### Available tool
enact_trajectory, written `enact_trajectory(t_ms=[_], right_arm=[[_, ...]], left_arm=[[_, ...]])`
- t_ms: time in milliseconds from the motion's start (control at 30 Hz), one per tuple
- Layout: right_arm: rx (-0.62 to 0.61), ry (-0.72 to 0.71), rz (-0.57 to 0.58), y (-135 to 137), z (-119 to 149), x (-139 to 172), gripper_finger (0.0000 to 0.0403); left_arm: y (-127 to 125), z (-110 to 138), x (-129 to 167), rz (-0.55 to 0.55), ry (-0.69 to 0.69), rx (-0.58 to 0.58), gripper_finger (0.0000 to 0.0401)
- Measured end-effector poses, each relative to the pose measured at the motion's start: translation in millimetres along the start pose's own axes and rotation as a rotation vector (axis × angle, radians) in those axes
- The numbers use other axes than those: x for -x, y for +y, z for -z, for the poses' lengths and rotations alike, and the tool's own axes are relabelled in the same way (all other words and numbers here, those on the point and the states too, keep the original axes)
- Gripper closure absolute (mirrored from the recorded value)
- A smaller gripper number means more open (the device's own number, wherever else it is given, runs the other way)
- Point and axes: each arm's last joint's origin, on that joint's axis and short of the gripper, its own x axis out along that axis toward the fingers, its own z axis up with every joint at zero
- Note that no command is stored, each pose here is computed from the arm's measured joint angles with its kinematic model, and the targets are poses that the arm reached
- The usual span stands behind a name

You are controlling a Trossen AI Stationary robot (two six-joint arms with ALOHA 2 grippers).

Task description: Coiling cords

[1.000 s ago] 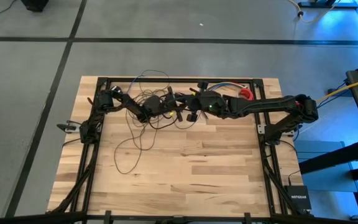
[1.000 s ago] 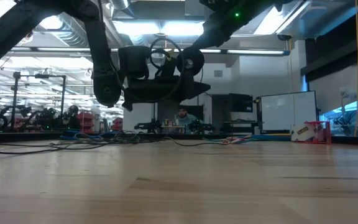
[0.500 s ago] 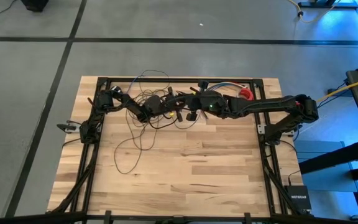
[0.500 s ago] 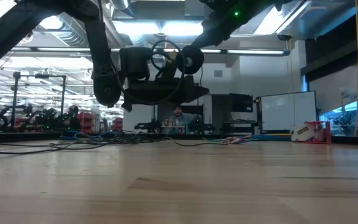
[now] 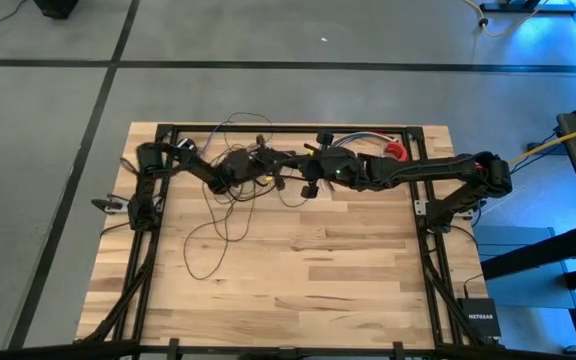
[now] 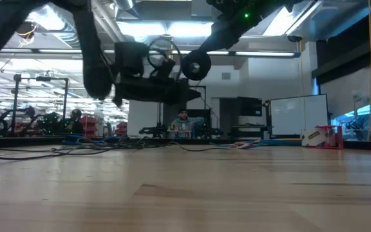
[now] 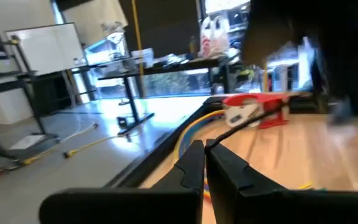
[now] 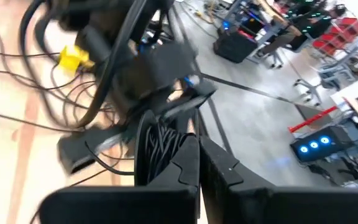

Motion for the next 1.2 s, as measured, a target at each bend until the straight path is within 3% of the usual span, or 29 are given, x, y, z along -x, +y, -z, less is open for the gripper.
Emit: enact_trajectory(t_ms=[200,400,600,767,933,1200], right_arm=[[-0.001,-0.029,-0.070,2,-1,0,0.0400],[0.023,0.053,-0.035,2,6,0,0.0400],[0.040,0.113,-0.024,3,13,-5,0.0400],[0.031,0.149,0.051,0,20,-19,0.0400],[0.024,0.139,0.058,0,20,-22,0.0400],[0.018,0.126,0.043,0,19,-22,0.0400]], left_arm=[[10,-27,18,-0.004,0.060,-0.089,0.0393],[17,-62,37,0.026,0.175,-0.169,0.0391],[25,-100,63,0.022,0.209,-0.130,0.0391],[14,-114,74,0.085,0.187,-0.073,0.0391],[2,-104,79,0.145,0.302,-0.085,0.0391],[-8,-65,73,0.162,0.533,0.007,0.0372]])
